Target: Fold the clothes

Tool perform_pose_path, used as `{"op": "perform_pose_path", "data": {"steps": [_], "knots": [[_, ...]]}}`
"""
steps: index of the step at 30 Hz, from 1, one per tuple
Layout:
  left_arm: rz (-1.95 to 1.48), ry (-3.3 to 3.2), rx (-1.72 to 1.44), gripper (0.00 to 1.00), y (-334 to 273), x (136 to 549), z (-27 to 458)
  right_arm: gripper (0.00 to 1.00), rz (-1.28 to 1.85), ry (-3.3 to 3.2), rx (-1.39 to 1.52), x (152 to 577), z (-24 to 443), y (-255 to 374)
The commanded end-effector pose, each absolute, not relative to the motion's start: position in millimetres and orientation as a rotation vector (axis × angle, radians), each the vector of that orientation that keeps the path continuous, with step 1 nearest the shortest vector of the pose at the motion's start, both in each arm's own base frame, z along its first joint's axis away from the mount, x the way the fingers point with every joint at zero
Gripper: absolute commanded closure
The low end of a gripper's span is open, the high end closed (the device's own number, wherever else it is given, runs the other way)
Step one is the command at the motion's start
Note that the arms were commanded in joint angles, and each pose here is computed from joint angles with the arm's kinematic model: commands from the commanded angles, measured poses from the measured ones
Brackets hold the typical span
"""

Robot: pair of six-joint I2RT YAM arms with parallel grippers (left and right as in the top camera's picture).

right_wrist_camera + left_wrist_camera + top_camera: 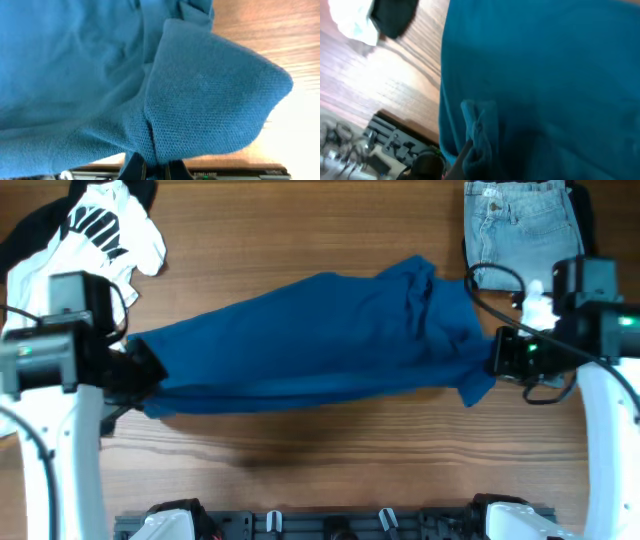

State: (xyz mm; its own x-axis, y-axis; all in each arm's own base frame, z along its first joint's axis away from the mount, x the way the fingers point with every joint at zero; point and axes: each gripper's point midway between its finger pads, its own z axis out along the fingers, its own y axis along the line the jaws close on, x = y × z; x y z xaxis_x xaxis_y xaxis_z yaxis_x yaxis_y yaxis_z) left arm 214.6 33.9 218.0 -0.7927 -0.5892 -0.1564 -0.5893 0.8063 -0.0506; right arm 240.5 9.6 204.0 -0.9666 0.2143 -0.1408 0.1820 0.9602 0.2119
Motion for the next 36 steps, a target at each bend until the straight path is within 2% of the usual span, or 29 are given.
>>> {"op": "perform_pose_path", "data": {"steps": [1,8,14,18,19,20,21,23,25,29,30,33,36], "knots": [[0.006,2.854,-1.027,0.96,36,221,170,0.96,0.305,2.974,0.334,249,175,8],[-0.013,2.789,-1.055,0.96,42,268,87,0.96,0.354,2.975,0.220,310,116,14],[0.015,2.871,-1.084,0.96,44,278,41,0.96,0.367,3.082,0.181,330,56,26],[0.034,2.922,-1.098,0.96,43,276,23,0.94,0.371,3.130,0.192,329,36,26],[0.038,2.931,-1.099,0.88,42,275,21,0.76,0.371,3.124,0.190,331,36,26],[0.038,2.931,-1.099,0.69,42,275,21,0.58,0.370,3.111,0.188,334,37,26],[0.037,2.926,-1.098,0.41,43,276,21,0.49,0.369,3.099,0.184,337,40,26],[0.033,2.911,-1.094,0.15,44,280,22,0.45,0.365,3.061,0.159,352,56,25],[0.041,2.887,-1.087,0.00,48,288,28,0.38,0.357,2.996,0.120,374,86,24],[0.027,2.772,-0.959,0.00,58,333,85,0.14,0.321,2.773,-0.029,427,170,23],[0.018,2.743,-0.935,0.00,60,343,97,0.12,0.311,2.718,-0.057,437,188,23],[-0.005,2.669,-0.734,0.00,63,380,128,0.09,0.278,2.563,-0.116,468,219,22],[0.011,2.709,-0.724,0.00,68,387,105,0.09,0.323,2.498,-0.189,488,216,31]]}}
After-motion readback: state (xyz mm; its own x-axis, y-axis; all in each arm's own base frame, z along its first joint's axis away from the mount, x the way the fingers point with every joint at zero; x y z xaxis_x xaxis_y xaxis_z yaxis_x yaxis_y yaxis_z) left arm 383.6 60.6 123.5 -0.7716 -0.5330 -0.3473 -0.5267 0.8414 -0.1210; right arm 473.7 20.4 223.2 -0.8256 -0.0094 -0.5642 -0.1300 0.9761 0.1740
